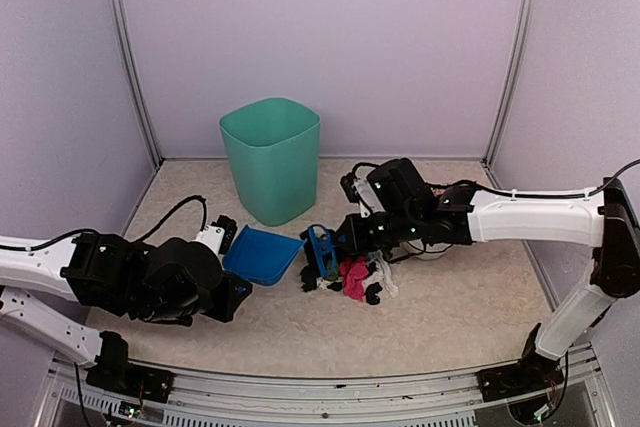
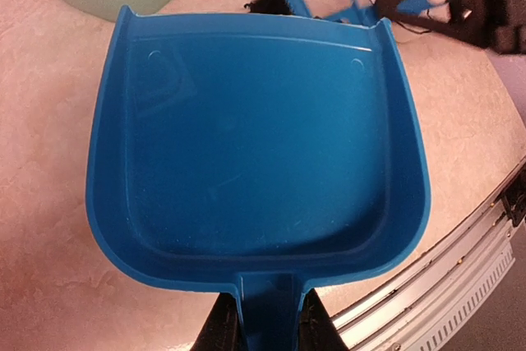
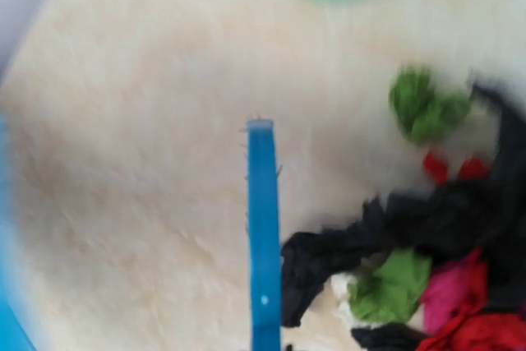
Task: Sweep away the paper scraps from the table
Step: Sweep the paper scraps at the center of the board, then sweep the paper scraps into the dustpan.
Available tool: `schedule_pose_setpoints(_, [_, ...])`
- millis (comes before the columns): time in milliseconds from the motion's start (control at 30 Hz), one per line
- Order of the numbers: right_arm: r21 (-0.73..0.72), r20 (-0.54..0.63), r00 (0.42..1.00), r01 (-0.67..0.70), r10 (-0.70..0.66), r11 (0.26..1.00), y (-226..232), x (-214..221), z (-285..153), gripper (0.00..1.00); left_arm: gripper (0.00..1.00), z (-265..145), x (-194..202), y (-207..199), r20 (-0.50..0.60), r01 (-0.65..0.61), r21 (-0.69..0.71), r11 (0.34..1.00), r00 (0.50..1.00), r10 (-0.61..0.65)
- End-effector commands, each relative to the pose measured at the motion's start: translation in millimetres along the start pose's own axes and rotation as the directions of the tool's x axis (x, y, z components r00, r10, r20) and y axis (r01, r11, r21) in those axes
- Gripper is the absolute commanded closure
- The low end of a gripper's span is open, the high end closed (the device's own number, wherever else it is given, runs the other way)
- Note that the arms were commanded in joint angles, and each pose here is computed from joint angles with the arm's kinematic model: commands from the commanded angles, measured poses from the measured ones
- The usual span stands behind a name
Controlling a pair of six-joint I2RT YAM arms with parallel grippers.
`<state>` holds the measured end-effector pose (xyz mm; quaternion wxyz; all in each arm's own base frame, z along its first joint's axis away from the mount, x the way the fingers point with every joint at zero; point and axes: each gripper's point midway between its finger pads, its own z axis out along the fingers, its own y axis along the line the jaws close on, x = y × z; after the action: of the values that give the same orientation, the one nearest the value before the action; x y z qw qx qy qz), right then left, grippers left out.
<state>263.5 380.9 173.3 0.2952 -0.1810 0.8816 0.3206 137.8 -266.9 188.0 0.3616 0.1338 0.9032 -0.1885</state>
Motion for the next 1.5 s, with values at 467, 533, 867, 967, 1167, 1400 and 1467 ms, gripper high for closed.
schedule_pose_setpoints(467, [0.518,0.036,0.873,0.401,-0.487,0.756,-95,-63,-65,1.0,1.0,61,77,2,-0.214,-0.224,-0.043,0.974,0.954,0.21])
schedule_pose_setpoints(533, [0.548,-0.017,0.849,0.45,-0.528,0.705,-103,-65,-58,1.0,1.0,65,84,4,-0.245,-0.244,-0.049,0.969,0.943,0.225])
schedule_pose_setpoints(867, [0.548,-0.278,0.688,0.686,-0.67,0.478,-128,-60,-6,1.0,1.0,80,111,4,-0.352,-0.275,-0.006,0.962,0.901,0.255])
schedule_pose_setpoints(967, [0.511,-0.296,0.662,0.719,-0.688,0.472,-128,-55,9,1.0,1.0,86,112,5,-0.366,-0.266,0.004,0.964,0.897,0.249])
schedule_pose_setpoints(1167, [0.423,-0.292,0.657,0.741,-0.695,0.523,-119,-35,33,1.0,1.0,99,113,11,-0.398,-0.238,0.023,0.971,0.889,0.227])
schedule_pose_setpoints(1400, [0.337,-0.288,0.638,0.765,-0.714,0.548,-98,-10,51,1.0,1.0,113,117,18,-0.442,-0.24,0.039,0.97,0.867,0.232])
schedule_pose_setpoints(1467, [0.319,-0.288,0.638,0.767,-0.714,0.557,-91,-3,55,1.0,1.0,116,119,19,-0.452,-0.24,0.043,0.97,0.861,0.233])
